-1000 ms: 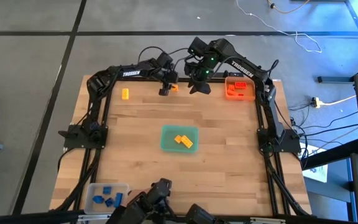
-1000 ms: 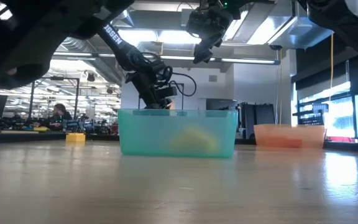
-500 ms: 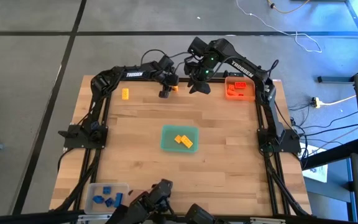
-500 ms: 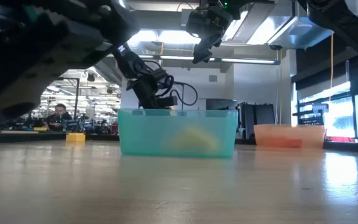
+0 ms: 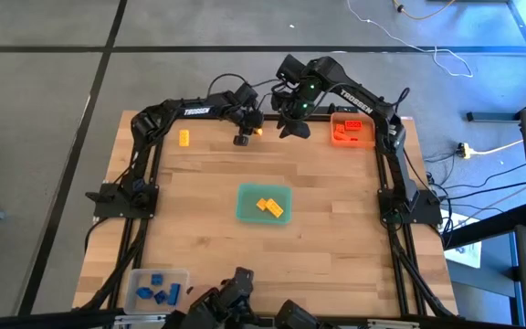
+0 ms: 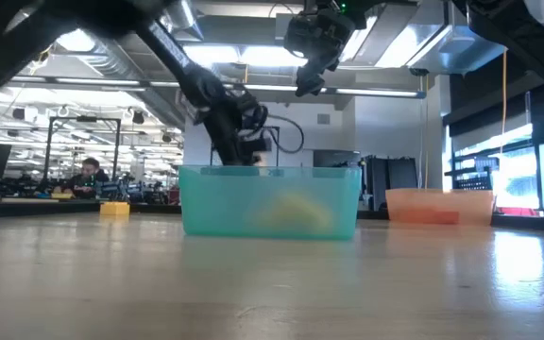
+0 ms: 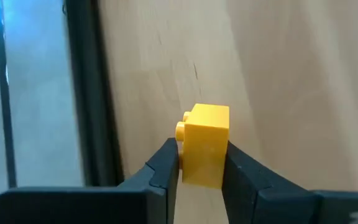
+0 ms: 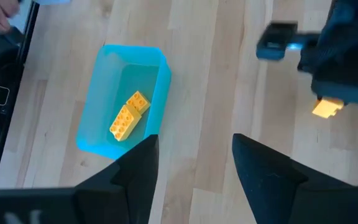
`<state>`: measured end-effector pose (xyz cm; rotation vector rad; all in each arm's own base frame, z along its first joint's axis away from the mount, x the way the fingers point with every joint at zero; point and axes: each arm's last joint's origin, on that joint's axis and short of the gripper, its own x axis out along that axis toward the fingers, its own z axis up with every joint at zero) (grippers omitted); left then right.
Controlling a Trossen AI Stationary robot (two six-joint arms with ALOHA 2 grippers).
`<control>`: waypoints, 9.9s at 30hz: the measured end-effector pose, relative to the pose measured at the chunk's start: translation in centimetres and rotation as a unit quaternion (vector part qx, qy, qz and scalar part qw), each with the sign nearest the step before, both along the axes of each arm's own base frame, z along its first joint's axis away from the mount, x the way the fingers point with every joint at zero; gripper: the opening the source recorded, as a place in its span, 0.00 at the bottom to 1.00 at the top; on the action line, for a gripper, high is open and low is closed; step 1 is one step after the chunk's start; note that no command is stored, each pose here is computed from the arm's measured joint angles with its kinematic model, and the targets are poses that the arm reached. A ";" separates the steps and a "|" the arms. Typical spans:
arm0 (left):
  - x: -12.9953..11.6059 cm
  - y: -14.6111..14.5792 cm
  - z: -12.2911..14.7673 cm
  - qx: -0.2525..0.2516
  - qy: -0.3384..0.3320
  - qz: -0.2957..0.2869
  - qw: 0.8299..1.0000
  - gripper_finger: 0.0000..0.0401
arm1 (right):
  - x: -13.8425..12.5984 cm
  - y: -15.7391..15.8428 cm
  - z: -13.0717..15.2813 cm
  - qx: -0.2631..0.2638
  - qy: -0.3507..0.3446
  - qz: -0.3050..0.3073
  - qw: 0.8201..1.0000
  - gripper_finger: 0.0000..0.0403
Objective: Sort & place blocks by color
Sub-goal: Put the yellow game piece into the blue bin
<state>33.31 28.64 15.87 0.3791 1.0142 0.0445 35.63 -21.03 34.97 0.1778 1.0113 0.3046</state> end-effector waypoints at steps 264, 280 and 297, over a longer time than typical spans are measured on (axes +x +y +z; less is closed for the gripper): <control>-6.8 -11.3 -2.3 -0.176 0.180 0.541 0.802 0.32 | -6.9 0.9 7.2 -0.063 -0.113 0.054 0.990 0.51; -7.0 -14.3 4.6 -0.178 0.067 0.501 0.844 0.32 | -7.1 0.6 7.1 -0.088 -0.091 0.040 0.991 0.51; -2.3 -23.1 10.4 -0.250 -0.138 0.257 0.923 0.32 | -10.6 -0.3 9.2 -0.100 -0.102 -0.026 0.989 0.51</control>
